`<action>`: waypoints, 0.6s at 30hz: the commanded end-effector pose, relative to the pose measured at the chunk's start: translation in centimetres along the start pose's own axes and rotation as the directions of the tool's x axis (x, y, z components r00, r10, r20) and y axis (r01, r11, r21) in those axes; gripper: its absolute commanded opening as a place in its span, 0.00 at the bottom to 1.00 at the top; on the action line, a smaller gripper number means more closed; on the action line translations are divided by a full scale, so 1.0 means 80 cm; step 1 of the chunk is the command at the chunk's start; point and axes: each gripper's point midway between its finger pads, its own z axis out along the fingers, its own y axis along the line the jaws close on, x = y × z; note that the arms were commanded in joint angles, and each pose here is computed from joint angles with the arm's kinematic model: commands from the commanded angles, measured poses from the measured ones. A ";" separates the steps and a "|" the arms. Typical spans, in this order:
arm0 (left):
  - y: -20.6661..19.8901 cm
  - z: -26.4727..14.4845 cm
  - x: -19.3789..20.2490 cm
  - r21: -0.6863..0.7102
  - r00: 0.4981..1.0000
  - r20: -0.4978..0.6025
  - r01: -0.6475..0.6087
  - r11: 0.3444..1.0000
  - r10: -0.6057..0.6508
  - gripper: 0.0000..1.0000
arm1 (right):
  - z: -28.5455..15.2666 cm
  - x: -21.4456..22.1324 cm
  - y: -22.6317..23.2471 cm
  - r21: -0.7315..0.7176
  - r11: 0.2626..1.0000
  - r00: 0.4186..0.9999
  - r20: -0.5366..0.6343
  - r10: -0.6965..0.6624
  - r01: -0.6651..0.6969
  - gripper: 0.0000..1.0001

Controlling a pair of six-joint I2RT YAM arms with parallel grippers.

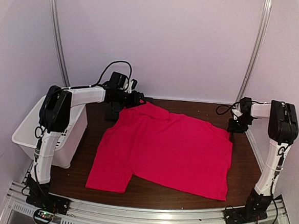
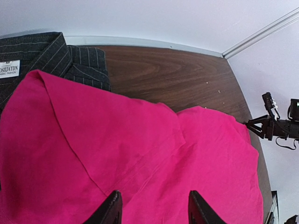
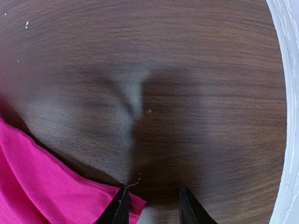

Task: Fold and stack the mixed laundry pile
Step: Smooth out the flattened T-shirt at the center of the board.

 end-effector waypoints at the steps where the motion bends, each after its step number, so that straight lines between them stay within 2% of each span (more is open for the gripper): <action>1: -0.008 0.003 -0.010 0.029 0.999 0.019 -0.033 0.999 0.033 0.49 | 0.019 0.005 0.015 -0.032 0.997 0.997 -0.041 -0.066 0.065 0.36; 5: -0.002 0.004 -0.007 0.028 1.000 0.011 -0.021 0.999 0.021 0.49 | 0.018 0.007 0.017 -0.032 0.997 0.995 -0.070 -0.071 0.069 0.33; 14: -0.004 0.003 -0.009 0.035 1.000 0.011 -0.022 0.999 0.022 0.49 | -0.088 -0.060 0.034 -0.030 0.993 0.978 0.181 -0.106 0.113 0.36; 18: -0.002 0.004 -0.009 0.033 1.000 0.013 -0.020 0.999 0.019 0.49 | -0.085 -0.060 0.047 -0.090 0.984 0.978 0.158 -0.139 0.155 0.37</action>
